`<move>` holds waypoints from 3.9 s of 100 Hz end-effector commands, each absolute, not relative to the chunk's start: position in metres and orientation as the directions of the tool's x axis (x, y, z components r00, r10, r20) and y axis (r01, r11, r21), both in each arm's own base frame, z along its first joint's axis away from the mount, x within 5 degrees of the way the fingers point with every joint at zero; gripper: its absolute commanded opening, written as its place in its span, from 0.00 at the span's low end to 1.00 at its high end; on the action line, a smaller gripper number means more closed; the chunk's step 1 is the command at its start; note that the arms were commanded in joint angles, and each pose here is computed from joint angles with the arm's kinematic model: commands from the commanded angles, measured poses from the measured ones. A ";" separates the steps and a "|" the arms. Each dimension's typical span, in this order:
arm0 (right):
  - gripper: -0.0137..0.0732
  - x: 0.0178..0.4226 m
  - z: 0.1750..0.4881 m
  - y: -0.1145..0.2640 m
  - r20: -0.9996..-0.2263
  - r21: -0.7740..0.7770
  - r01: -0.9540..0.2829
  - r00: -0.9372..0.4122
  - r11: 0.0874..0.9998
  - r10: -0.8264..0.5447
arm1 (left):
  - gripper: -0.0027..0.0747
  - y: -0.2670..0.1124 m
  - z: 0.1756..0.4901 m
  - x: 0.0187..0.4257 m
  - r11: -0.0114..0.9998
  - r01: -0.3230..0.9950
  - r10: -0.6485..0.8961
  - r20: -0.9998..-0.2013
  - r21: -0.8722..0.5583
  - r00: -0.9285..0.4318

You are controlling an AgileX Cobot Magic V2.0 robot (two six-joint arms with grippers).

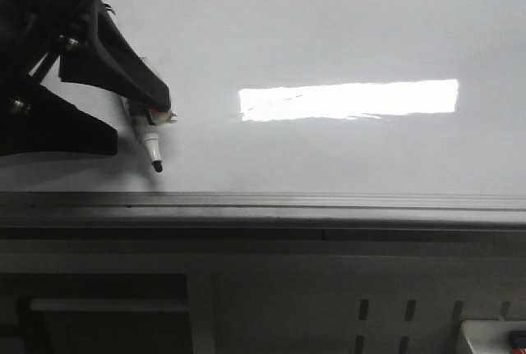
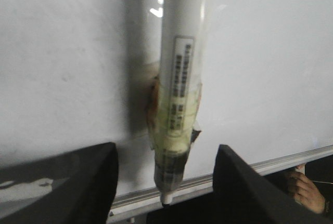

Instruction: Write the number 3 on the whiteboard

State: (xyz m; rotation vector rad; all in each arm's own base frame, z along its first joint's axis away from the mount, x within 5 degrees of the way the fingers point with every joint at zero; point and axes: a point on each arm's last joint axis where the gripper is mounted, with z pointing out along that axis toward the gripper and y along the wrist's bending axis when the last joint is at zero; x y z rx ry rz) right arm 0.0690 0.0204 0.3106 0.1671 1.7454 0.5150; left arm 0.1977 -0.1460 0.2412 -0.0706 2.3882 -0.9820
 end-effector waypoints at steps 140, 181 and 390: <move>0.67 0.097 0.384 0.098 -0.938 -0.079 -0.782 -0.151 0.618 -0.312 | 0.01 -0.163 0.320 0.175 0.301 0.944 0.594 -0.747 -0.136 -0.298; 0.67 0.108 0.389 0.150 -0.929 -0.097 -0.884 -0.085 0.458 -0.360 | 0.01 -0.137 0.360 0.151 0.085 0.948 0.716 -0.681 0.306 0.156; 0.08 0.122 0.388 0.225 -0.943 -0.066 -0.929 -0.061 0.364 -0.326 | 0.30 -0.139 0.376 0.130 0.079 0.947 0.664 -0.724 0.313 0.184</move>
